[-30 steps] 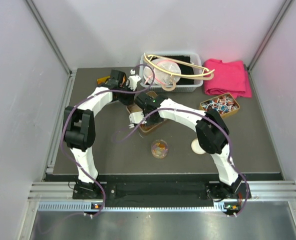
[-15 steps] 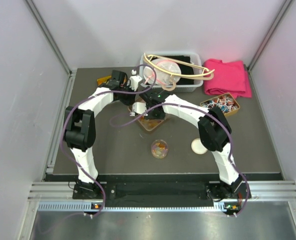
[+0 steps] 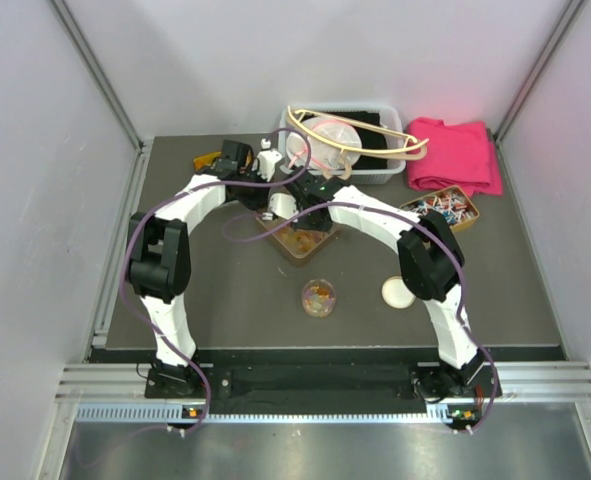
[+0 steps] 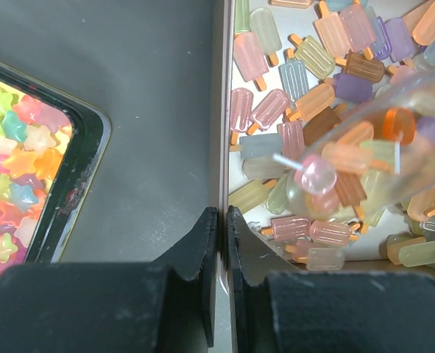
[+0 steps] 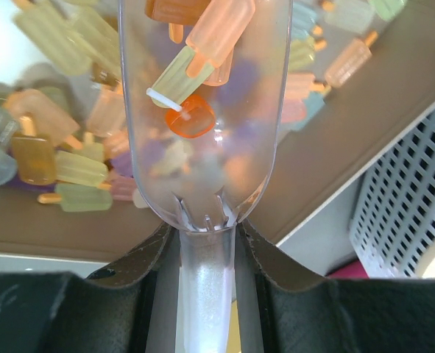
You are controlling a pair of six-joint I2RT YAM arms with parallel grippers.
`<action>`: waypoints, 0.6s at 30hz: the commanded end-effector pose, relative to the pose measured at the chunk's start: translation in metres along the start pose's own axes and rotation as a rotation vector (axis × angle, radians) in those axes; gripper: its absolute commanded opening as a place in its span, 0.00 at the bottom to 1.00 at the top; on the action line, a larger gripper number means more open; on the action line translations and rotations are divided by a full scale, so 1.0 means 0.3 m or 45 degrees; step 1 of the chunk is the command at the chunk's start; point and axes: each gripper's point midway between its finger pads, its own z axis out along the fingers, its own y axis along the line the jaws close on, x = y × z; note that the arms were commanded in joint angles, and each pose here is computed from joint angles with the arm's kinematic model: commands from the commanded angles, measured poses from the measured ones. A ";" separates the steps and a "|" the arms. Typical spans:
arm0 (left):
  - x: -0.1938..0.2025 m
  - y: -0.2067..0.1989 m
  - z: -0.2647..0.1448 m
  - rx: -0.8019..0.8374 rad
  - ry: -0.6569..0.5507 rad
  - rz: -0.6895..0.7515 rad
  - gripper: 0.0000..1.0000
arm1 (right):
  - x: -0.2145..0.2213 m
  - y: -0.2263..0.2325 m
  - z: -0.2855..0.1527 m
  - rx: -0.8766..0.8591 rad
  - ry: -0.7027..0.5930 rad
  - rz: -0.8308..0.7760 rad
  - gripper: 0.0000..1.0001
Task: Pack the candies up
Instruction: Scoop the fake candies from the storage box, then place the fake candies in the packing bottle.
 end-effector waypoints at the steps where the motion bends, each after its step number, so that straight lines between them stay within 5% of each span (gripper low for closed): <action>1: -0.108 0.039 -0.042 -0.038 -0.146 -0.013 0.00 | -0.028 -0.171 -0.130 0.214 -0.089 0.106 0.00; 18: -0.069 0.106 0.003 -0.058 -0.135 -0.093 0.09 | 0.028 -0.168 -0.249 0.257 -0.127 0.065 0.00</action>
